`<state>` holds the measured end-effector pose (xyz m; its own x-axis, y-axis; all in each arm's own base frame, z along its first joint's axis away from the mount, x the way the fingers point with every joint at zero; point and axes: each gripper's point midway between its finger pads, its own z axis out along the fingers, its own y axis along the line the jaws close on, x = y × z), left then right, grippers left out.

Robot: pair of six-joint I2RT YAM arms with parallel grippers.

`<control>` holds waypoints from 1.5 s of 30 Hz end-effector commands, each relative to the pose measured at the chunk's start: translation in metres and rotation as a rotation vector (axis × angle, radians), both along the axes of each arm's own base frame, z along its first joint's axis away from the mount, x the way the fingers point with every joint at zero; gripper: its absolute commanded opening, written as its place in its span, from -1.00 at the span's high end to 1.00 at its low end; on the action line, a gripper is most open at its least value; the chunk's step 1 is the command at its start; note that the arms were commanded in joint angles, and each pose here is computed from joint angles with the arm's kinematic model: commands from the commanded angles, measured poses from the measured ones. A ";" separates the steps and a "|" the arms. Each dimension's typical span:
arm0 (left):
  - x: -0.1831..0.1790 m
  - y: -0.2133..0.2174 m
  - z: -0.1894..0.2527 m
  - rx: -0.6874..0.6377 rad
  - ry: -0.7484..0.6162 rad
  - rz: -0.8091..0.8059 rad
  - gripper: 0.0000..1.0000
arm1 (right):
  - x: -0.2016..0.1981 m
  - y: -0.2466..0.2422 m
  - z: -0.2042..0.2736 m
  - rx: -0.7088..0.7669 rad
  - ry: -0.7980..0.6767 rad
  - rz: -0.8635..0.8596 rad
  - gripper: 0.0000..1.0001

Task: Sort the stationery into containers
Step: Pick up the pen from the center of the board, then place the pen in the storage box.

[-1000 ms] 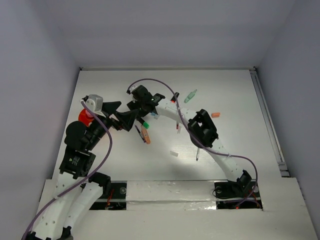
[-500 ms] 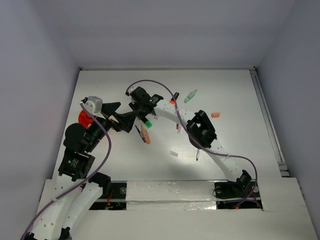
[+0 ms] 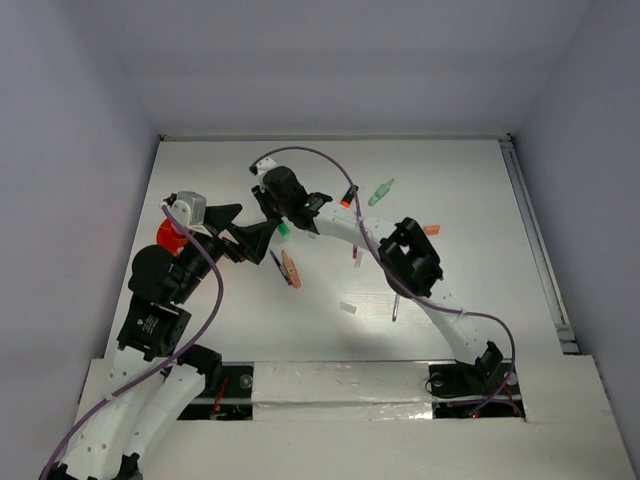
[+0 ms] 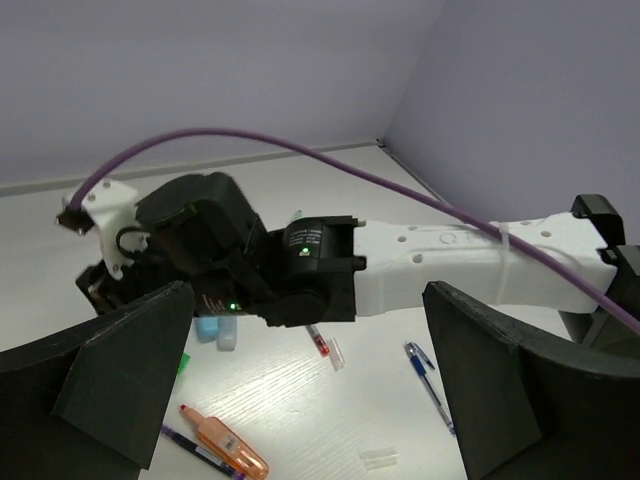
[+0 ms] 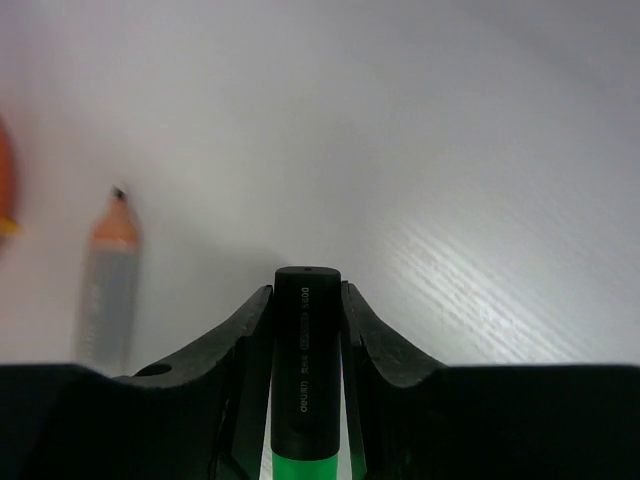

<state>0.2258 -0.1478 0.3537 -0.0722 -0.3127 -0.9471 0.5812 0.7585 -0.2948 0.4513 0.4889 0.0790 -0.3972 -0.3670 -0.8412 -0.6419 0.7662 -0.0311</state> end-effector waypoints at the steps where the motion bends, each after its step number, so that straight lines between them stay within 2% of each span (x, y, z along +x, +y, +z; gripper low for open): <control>1: -0.006 -0.001 0.040 -0.058 -0.108 -0.015 -0.98 | 0.008 0.032 0.189 0.493 -0.266 0.039 0.82; 2: -0.007 -0.001 0.041 -0.069 -0.104 -0.017 -0.98 | 0.001 0.039 0.209 0.594 -0.266 0.069 0.82; 5: -0.006 0.001 0.043 -0.081 -0.108 -0.012 -0.98 | -0.013 0.048 0.229 0.751 -0.226 0.119 0.84; 8: -0.005 0.002 0.043 -0.079 -0.114 0.000 -0.98 | -0.025 0.056 0.261 0.952 -0.255 0.187 0.87; 15: -0.004 0.007 0.040 -0.067 -0.122 0.018 -0.98 | -0.037 0.090 0.271 1.122 -0.218 0.295 0.86; 27: -0.006 0.005 0.040 -0.066 -0.122 0.004 -0.98 | -0.052 0.129 0.232 1.187 -0.043 0.403 0.90; 45: -0.005 0.004 0.037 -0.065 -0.117 -0.002 -0.98 | -0.065 0.155 0.175 1.242 0.149 0.388 0.91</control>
<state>0.2259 -0.1444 0.3675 -0.0336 -0.3505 -0.9360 0.5853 0.7522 -0.3027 0.3967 0.6396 0.2392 -0.5541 0.4752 -0.6835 -0.7495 0.0724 0.6580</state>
